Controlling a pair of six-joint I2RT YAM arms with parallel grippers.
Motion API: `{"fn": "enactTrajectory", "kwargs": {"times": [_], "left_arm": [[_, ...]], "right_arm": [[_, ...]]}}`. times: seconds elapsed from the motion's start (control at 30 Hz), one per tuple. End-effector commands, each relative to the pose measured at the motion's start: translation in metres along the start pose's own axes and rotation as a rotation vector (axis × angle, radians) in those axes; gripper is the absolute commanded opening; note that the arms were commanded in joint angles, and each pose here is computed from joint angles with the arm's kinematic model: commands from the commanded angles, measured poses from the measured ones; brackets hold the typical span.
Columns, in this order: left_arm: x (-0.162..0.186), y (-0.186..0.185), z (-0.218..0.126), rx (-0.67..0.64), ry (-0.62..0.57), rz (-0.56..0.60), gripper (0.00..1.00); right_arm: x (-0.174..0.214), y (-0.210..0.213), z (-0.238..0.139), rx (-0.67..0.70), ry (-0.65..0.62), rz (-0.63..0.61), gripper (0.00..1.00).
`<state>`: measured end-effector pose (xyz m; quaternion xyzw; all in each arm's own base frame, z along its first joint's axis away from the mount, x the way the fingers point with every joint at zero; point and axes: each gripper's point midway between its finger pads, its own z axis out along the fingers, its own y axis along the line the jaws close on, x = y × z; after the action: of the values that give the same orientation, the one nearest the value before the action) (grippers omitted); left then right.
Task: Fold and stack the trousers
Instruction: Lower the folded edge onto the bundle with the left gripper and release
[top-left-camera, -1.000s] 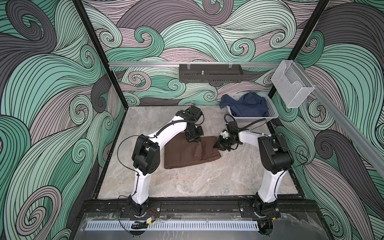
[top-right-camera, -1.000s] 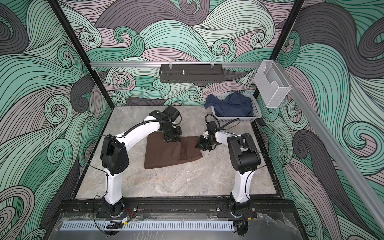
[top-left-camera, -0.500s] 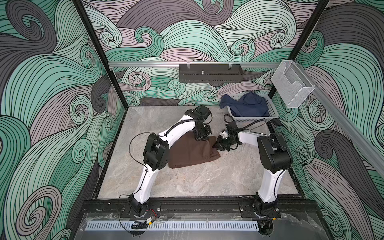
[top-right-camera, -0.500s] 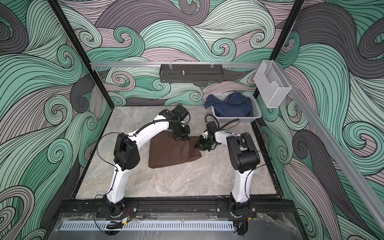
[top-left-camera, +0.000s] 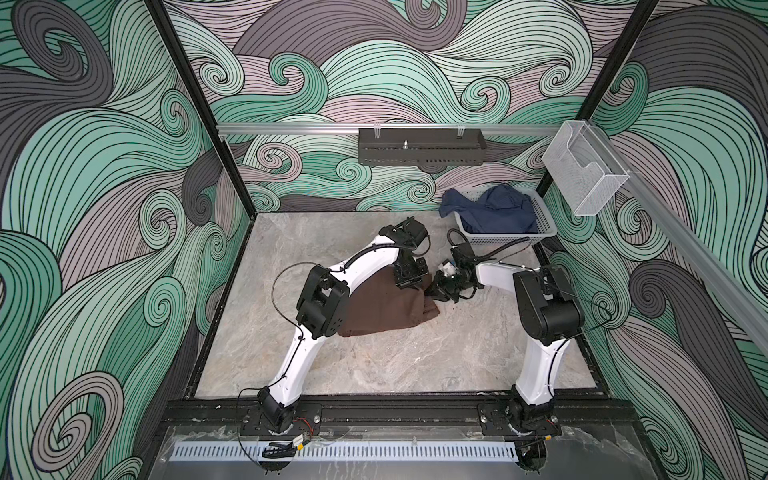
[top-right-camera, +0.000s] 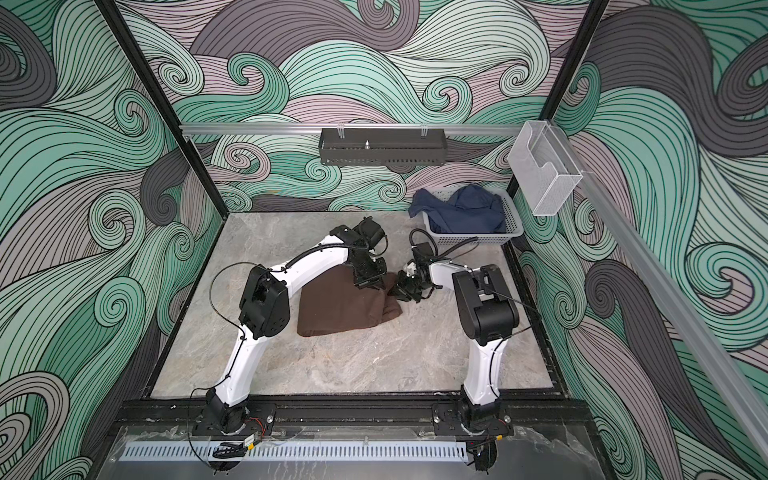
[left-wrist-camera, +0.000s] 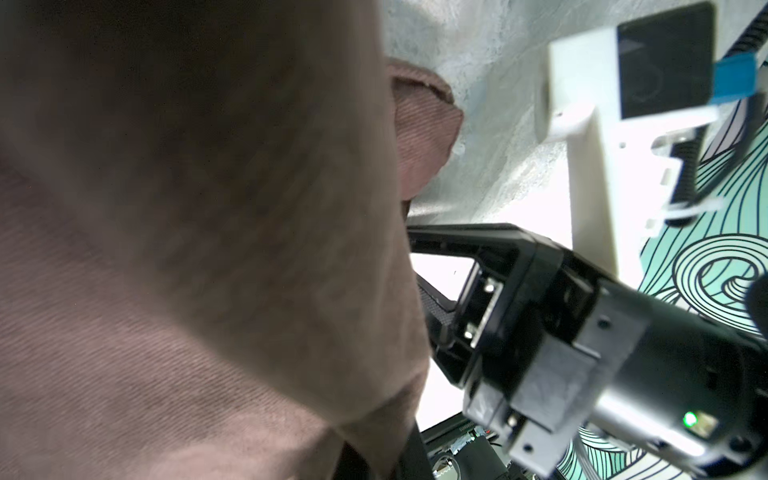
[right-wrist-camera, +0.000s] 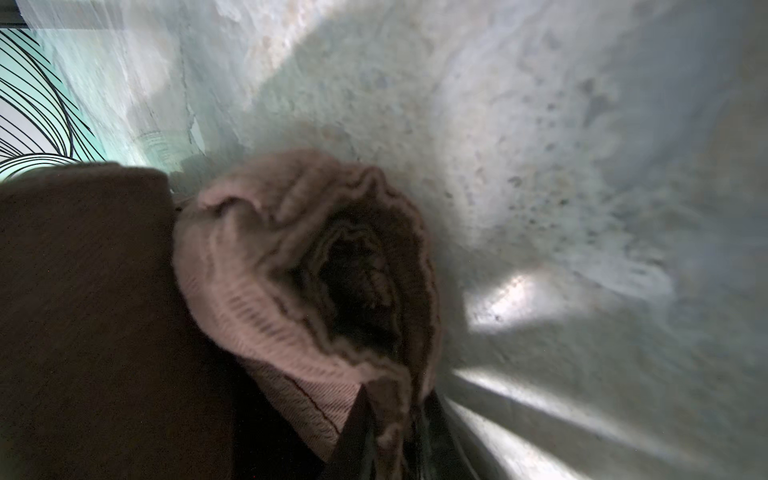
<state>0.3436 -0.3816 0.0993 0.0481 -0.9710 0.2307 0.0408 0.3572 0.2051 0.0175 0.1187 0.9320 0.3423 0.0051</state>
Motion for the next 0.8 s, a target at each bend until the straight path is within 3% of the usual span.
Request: {"fn": "enactTrajectory", "kwargs": {"times": [0.0, 0.27, 0.63, 0.67, 0.77], "left_arm": [[-0.006, -0.013, -0.002, 0.026, -0.023, 0.023, 0.00], [-0.022, -0.013, 0.000, 0.015, -0.054, 0.024, 0.00], [-0.016, 0.000, 0.022, -0.024, 0.012, 0.018, 0.00], [-0.017, -0.001, 0.020, -0.023, 0.007, 0.020, 0.03], [-0.023, -0.004, 0.008, -0.016, -0.034, 0.032, 0.24]], "right_arm": [[0.013, -0.021, 0.013, 0.068, 0.043, 0.044, 0.17], [0.016, -0.022, 0.012, 0.072, 0.046, 0.046, 0.17], [0.015, -0.021, 0.009, 0.076, 0.042, 0.041, 0.18], [0.014, -0.020, 0.007, 0.077, 0.033, 0.038, 0.18], [0.007, -0.016, -0.006, 0.093, -0.018, 0.032, 0.25]]}}
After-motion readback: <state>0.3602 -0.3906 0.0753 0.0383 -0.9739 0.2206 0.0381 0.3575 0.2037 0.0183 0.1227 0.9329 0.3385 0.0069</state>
